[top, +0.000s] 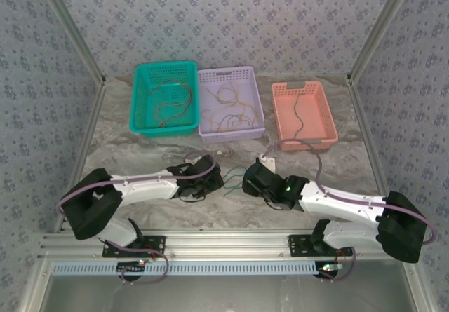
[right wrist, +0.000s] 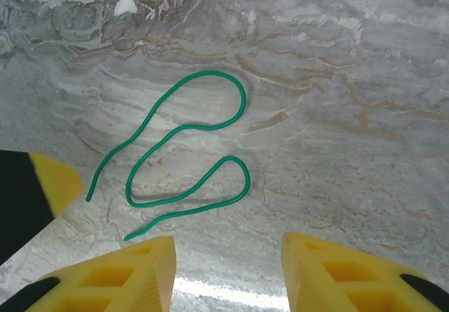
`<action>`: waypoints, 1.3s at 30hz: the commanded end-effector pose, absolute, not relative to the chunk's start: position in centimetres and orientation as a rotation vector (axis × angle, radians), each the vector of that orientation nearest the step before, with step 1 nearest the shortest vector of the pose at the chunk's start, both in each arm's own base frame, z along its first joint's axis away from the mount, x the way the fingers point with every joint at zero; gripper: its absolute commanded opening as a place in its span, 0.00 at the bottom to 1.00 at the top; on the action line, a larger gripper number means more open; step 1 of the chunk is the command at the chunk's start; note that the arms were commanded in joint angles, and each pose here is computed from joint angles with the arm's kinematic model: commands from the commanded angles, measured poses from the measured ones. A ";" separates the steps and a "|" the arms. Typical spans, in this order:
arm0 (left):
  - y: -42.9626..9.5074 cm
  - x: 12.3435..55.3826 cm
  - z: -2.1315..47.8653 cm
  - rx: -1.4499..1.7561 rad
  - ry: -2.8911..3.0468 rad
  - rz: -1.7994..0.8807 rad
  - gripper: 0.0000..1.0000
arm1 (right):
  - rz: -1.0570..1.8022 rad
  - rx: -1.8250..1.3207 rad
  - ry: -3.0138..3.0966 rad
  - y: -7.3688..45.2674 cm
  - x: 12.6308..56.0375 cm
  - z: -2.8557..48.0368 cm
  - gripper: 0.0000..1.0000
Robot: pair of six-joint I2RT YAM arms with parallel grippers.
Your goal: Untangle the cables
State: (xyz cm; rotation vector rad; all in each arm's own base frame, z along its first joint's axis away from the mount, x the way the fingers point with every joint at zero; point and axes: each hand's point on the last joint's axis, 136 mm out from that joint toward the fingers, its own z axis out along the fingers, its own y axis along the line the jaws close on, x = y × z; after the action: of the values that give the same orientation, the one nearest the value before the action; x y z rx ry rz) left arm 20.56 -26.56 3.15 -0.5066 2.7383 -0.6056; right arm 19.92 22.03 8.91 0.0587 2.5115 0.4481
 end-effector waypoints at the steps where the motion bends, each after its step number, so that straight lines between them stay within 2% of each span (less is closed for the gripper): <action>1: -29.2 21.2 3.9 -0.557 2.737 -0.738 0.56 | 0.443 0.131 2.469 21.5 20.4 9.4 0.46; 4: -29.7 21.4 3.5 -0.564 2.745 -0.740 0.54 | 0.439 0.137 2.472 21.3 20.4 9.0 0.46; 11: -30.6 21.3 2.9 -0.560 2.756 -0.774 0.37 | 0.441 0.177 2.510 21.6 20.8 7.3 0.46; 17: -30.9 21.0 2.0 -0.565 2.774 -0.756 0.26 | 0.424 0.164 2.569 22.8 22.1 5.0 0.48; 27: -31.0 21.2 1.7 -0.570 2.765 -0.759 0.08 | 0.454 0.179 2.653 24.5 22.9 2.0 0.43; 31: -31.0 21.3 1.8 -0.574 2.756 -0.772 0.00 | 0.452 0.216 2.676 24.7 22.7 0.8 0.31; 36: -30.8 21.4 3.2 -0.584 2.705 -0.828 0.00 | 0.457 0.236 2.639 24.2 22.7 1.3 0.24; 39: -30.5 21.8 5.2 -0.571 2.645 -0.879 0.00 | 0.467 0.230 2.588 23.7 22.9 2.7 0.10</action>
State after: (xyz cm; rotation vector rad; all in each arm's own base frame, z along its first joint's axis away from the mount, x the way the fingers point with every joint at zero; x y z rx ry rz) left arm 21.51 -30.14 2.69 -0.5667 2.7162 -0.7755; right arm 23.12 22.46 2.10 0.2336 2.6138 0.3659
